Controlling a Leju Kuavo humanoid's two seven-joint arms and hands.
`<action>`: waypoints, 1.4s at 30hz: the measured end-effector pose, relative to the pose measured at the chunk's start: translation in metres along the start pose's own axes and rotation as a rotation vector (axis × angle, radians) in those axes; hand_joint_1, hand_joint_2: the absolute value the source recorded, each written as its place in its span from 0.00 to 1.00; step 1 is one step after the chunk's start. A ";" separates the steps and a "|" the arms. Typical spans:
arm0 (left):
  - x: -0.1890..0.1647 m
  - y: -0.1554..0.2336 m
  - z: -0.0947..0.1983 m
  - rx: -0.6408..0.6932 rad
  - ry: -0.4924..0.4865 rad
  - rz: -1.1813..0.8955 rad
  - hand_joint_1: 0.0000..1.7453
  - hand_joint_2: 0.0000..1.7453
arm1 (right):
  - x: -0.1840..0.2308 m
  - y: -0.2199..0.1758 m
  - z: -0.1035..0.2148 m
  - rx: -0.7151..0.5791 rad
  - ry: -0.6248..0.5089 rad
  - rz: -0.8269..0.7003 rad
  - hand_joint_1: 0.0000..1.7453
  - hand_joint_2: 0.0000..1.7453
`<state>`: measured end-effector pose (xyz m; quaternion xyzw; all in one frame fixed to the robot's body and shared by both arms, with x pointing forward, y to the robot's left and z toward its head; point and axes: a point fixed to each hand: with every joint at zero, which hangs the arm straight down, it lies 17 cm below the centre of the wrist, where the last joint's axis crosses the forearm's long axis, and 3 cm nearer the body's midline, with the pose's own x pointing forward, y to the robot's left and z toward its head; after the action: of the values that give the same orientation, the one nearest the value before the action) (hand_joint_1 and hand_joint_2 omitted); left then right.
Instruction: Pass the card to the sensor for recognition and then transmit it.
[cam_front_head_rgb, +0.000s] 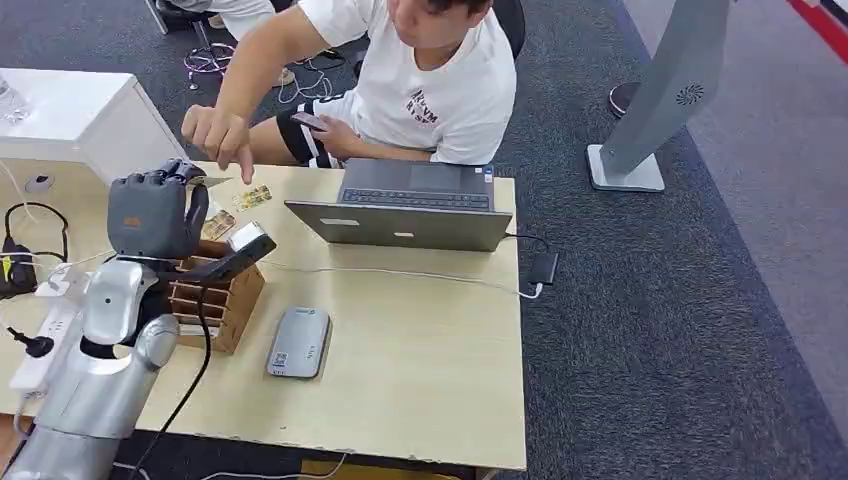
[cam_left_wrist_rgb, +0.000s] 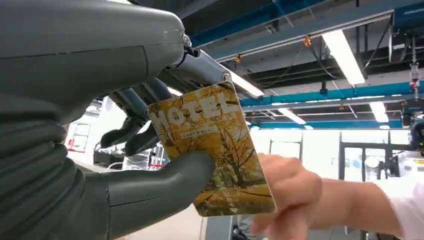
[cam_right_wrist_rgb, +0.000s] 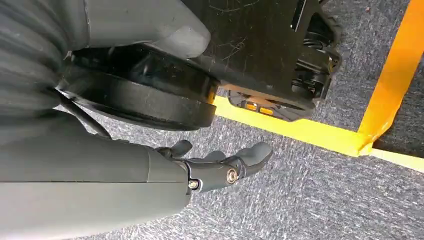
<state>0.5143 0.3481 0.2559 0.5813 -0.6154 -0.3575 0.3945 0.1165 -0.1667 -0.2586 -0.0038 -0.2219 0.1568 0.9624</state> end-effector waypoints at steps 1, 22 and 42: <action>0.003 0.000 0.003 0.004 -0.007 0.006 1.00 1.00 | 0.000 0.000 0.000 -0.002 0.000 0.001 0.00 1.00; 0.084 -0.080 0.117 -0.278 -0.205 -0.043 1.00 1.00 | -0.002 0.004 0.000 -0.009 0.018 0.016 0.00 1.00; 0.083 -0.156 0.173 -0.566 -0.229 -0.145 1.00 1.00 | 0.000 0.007 0.000 0.002 0.012 0.052 0.00 1.00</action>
<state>0.4244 0.2517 0.0467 0.4466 -0.4889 -0.6050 0.4421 0.1148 -0.1603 -0.2585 -0.0094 -0.2159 0.1821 0.9592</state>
